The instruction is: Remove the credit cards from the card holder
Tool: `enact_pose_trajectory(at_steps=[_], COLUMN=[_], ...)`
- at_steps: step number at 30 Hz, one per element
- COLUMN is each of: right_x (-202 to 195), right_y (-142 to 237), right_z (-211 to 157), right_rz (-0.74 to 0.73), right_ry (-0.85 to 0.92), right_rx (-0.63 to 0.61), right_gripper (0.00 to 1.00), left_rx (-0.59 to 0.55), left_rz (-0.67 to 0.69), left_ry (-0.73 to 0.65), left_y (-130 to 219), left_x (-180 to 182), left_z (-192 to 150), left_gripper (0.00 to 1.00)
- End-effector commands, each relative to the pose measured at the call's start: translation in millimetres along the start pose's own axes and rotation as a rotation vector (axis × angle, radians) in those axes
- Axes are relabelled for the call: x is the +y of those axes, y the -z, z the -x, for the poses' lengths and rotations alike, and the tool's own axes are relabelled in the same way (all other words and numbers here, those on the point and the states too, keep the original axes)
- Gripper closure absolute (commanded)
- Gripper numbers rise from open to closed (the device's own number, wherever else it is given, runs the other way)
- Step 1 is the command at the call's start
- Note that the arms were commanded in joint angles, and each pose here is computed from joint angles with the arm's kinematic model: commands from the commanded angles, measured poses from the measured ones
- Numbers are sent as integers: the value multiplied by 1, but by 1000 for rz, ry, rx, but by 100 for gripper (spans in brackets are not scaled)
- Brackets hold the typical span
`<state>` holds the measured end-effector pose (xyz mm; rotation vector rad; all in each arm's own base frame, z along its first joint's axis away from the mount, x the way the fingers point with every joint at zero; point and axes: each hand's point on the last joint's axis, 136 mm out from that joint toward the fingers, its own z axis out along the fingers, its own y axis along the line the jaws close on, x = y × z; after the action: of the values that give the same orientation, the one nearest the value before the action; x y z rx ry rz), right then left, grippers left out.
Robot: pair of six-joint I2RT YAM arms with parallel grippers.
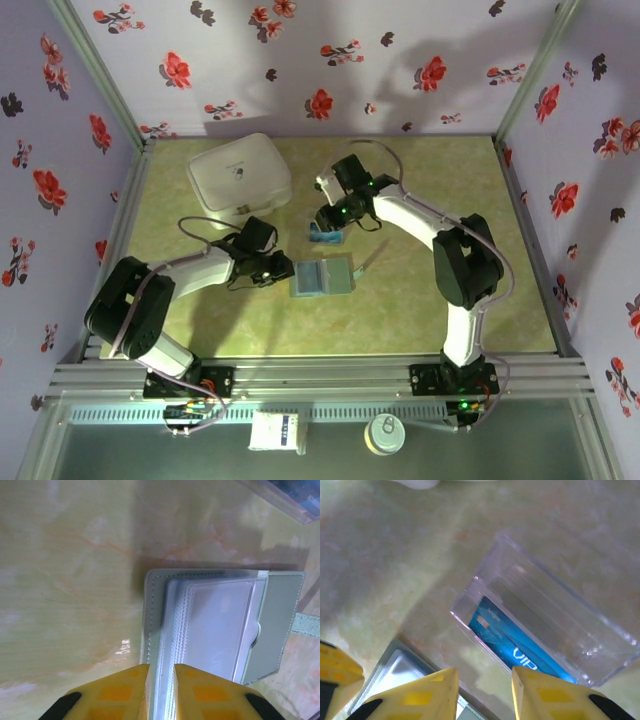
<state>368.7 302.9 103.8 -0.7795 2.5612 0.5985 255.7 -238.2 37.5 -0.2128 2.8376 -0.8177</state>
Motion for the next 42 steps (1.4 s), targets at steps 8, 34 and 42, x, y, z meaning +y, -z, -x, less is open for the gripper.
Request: enact_pose_trajectory(at_steps=[8, 34, 42], right_x=[-13, 37, 82], right_y=[-16, 9, -6], right_z=[-19, -40, -68], right_rz=[-24, 103, 183], right_ry=[-373, -462, -473], right_rx=[-96, -39, 66], right_gripper=[65, 67, 67], left_rx=[-4, 39, 31], left_rz=[-23, 0, 58], left_ry=[3, -13, -23], left_y=[-3, -6, -6], left_x=[-7, -9, 3], left_z=[1, -15, -18], left_gripper=[81, 90, 96])
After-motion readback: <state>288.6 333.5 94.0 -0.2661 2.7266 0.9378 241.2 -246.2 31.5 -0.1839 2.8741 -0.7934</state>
